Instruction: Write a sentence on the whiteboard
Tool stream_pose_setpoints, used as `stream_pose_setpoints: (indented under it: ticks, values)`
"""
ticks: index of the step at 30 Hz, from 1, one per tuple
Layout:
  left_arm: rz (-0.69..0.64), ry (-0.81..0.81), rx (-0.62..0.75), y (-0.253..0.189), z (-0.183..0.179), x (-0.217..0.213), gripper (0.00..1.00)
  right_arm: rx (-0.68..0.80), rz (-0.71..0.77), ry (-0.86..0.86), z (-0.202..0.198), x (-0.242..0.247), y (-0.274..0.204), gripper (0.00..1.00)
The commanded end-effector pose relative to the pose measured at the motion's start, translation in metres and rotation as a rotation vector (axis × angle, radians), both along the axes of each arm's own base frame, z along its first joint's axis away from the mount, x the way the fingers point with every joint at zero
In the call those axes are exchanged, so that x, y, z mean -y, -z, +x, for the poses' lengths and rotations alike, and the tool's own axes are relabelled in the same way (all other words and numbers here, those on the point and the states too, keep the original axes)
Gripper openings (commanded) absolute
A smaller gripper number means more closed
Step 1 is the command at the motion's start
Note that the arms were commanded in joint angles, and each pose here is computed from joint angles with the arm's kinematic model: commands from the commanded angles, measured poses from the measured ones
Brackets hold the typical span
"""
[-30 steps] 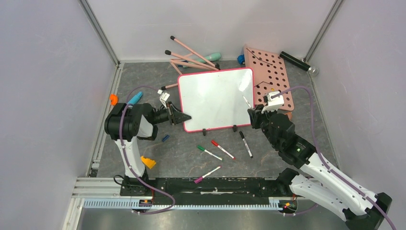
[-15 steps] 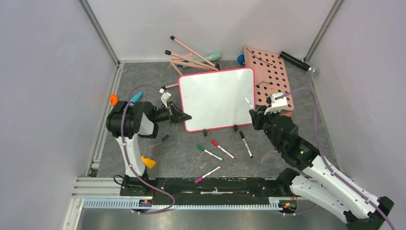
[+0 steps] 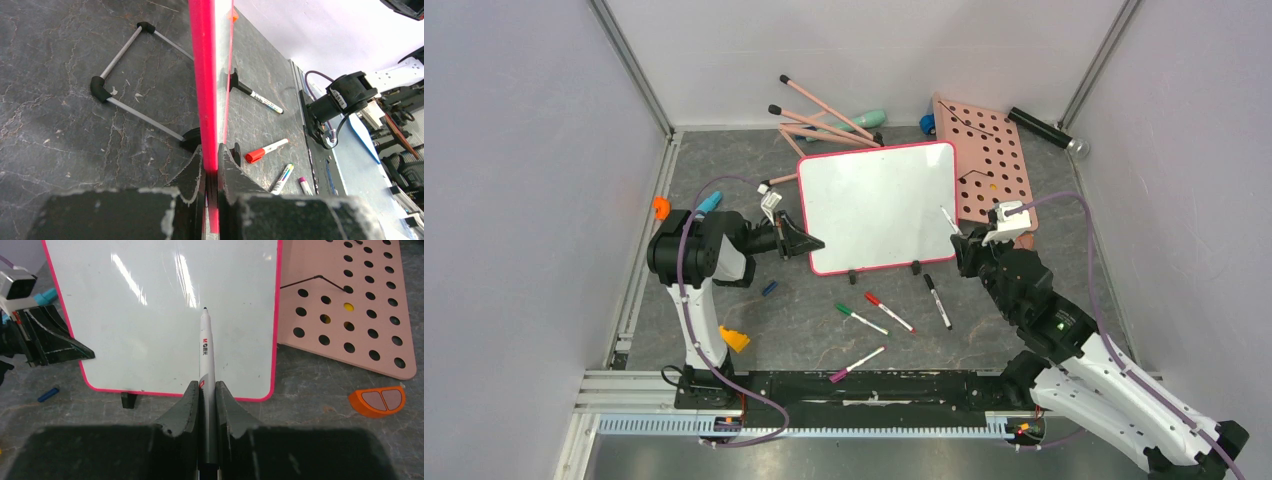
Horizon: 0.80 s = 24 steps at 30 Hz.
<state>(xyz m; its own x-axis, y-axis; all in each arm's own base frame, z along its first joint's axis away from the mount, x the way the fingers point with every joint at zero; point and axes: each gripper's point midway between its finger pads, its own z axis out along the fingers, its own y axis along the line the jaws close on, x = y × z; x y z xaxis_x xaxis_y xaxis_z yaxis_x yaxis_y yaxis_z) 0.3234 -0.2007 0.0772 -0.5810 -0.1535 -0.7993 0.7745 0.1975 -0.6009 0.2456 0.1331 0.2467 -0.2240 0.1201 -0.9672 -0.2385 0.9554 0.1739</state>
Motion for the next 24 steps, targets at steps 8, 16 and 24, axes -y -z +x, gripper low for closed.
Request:
stream_pose_setpoints:
  ticks: [8,16,24]
  values:
    - [0.046,-0.054,0.257,0.005,0.028,-0.002,0.02,0.044,-0.107,-0.031,-0.005,0.009,0.04,0.0]
    - [0.046,-0.047,0.253,0.006,0.028,-0.002,0.02,0.056,-0.116,-0.103,-0.011,0.001,0.036,0.0]
    - [0.041,-0.069,0.23,0.007,0.033,-0.003,0.02,0.04,-0.122,-0.106,-0.011,0.0,0.03,0.0]
